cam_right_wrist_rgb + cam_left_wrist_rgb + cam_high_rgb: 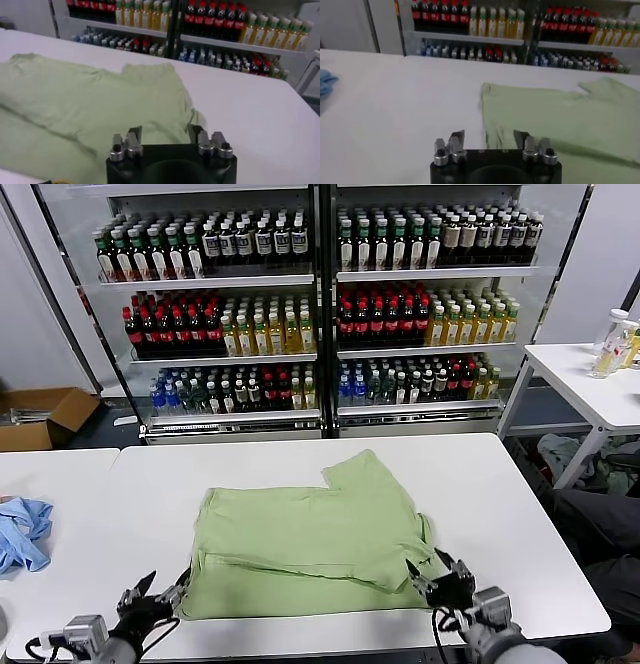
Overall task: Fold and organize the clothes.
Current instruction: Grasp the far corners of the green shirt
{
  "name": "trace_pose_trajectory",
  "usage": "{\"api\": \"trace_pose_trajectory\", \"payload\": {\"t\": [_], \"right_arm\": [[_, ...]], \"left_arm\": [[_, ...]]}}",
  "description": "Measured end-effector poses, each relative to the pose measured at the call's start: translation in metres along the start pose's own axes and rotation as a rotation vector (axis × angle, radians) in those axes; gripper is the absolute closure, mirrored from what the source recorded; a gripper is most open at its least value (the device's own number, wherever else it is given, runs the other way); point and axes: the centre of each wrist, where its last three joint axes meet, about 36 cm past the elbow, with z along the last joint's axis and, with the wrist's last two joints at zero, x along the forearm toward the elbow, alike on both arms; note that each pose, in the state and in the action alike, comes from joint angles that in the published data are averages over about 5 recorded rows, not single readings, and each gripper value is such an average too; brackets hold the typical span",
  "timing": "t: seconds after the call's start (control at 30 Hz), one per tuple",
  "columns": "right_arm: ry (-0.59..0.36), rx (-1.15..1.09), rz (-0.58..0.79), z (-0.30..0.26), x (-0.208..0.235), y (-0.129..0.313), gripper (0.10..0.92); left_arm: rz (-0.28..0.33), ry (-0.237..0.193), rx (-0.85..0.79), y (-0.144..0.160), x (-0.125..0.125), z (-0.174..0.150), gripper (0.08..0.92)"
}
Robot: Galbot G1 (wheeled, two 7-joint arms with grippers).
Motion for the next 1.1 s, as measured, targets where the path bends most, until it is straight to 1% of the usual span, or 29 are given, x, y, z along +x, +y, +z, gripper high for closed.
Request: {"api": "trace_pose_trajectory", "payload": {"t": [0.07, 0.13, 0.3, 0.43, 0.57, 0.8, 1.1], "right_arm": [[-0.012, -0.004, 0.004, -0.006, -0.016, -0.003, 0.208], [-0.025, -0.007, 0.008, -0.014, -0.033, -0.006, 0.202], [-0.041, -0.017, 0.016, -0.031, -0.076, -0.013, 0.200], [-0.035, -0.028, 0.019, -0.044, -0.110, -0.017, 0.199], [-0.022, -0.038, 0.024, -0.055, -0.141, -0.020, 0.200], [0.000, -0.056, 0.042, -0.077, -0.191, -0.024, 0.199], [0.031, -0.069, 0.072, -0.098, -0.241, -0.028, 0.199]], "left_arm": [[0.000, -0.009, -0.003, 0.002, -0.010, -0.004, 0.208], [-0.001, -0.019, -0.007, 0.003, -0.021, -0.008, 0.185], [-0.010, -0.043, -0.020, 0.008, -0.052, -0.022, 0.177], [-0.019, -0.053, -0.036, 0.011, -0.081, -0.033, 0.177], [-0.034, -0.050, -0.052, 0.011, -0.111, -0.043, 0.177], [-0.050, -0.030, -0.080, 0.003, -0.157, -0.056, 0.177], [-0.056, -0.003, -0.113, -0.011, -0.204, -0.066, 0.177]]}}
